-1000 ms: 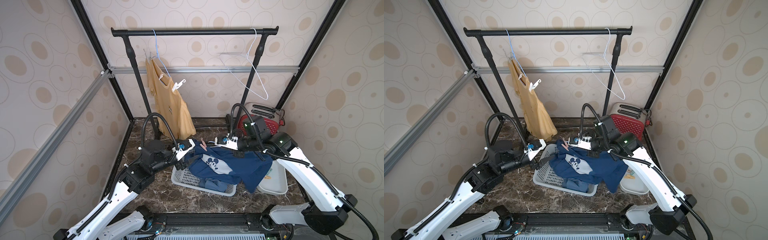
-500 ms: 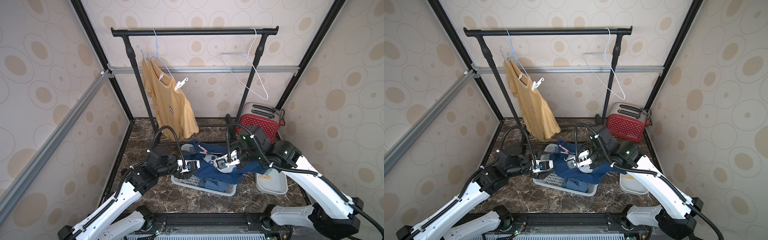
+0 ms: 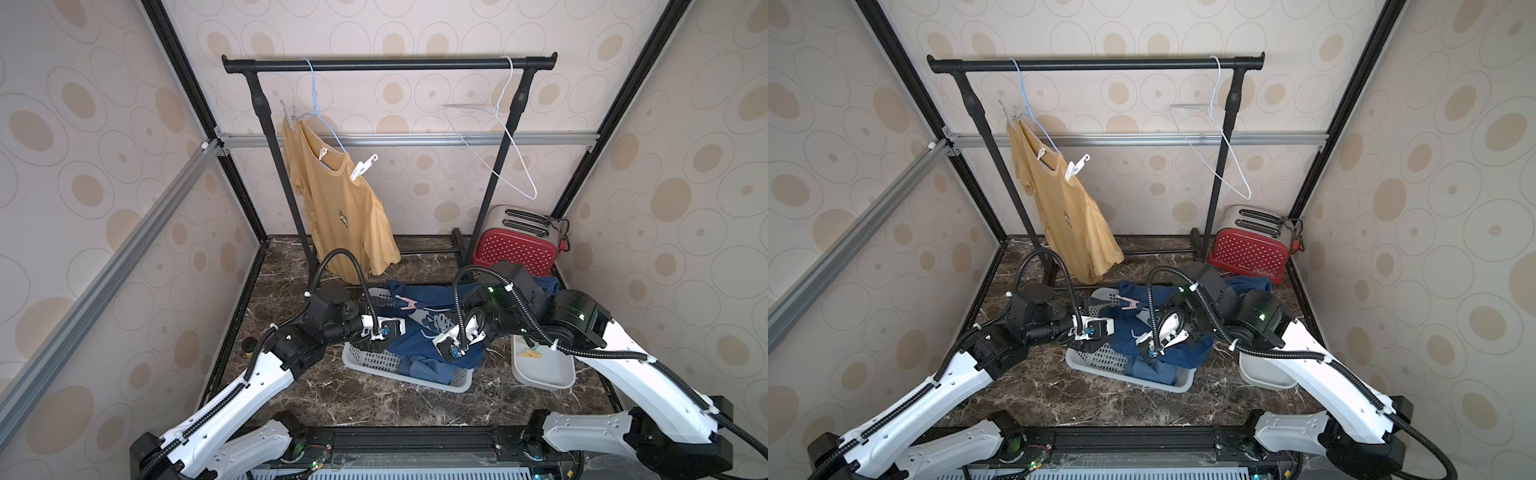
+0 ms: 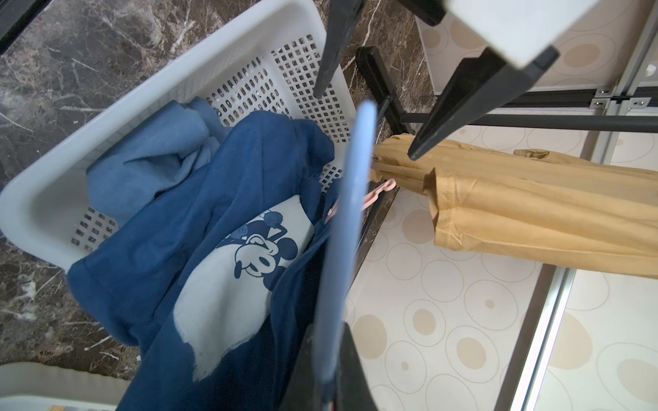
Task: Remove the clothespins securing t-shirts to the hanger
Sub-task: Remove the clothespin from the hanger.
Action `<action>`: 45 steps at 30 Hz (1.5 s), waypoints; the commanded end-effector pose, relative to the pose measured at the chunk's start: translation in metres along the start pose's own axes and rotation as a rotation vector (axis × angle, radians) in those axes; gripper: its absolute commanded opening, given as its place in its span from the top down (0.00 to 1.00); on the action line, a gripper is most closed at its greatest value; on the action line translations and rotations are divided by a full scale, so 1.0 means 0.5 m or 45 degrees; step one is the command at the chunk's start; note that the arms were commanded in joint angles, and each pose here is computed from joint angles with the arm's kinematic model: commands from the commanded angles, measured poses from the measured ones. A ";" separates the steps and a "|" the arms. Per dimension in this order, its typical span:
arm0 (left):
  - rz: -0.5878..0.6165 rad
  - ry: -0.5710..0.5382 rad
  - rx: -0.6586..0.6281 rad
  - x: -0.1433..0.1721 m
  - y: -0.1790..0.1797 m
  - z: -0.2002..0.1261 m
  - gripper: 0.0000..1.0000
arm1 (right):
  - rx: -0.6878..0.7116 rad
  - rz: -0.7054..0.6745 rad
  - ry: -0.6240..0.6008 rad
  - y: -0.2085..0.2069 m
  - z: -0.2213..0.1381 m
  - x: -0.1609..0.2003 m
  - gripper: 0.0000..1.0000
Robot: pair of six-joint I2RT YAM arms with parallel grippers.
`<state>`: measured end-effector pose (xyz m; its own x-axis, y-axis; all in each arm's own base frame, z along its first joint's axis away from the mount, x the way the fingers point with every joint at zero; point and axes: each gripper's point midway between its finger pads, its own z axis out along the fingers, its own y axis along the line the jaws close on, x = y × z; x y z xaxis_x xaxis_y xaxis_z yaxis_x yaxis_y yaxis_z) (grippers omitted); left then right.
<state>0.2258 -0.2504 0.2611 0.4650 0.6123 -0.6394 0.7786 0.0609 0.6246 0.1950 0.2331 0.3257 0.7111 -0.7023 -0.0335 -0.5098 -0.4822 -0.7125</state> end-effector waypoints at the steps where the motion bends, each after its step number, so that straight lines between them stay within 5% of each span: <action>1: 0.074 -0.001 0.014 -0.012 0.021 0.000 0.17 | 0.005 -0.103 0.027 0.011 -0.013 0.002 1.00; 18: 0.052 -0.066 0.054 -0.010 0.064 0.052 0.23 | 0.037 -0.191 0.017 -0.004 -0.018 -0.024 1.00; 45: -0.012 -0.091 0.081 0.001 0.067 0.084 0.79 | 0.056 -0.196 0.026 -0.016 -0.014 -0.030 1.00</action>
<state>0.2676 -0.2811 0.2421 0.4567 0.5755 -0.6784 0.8298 -0.0007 0.5580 0.1839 0.2412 0.3265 0.7637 -0.6414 0.0738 -0.4065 -0.5665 -0.7168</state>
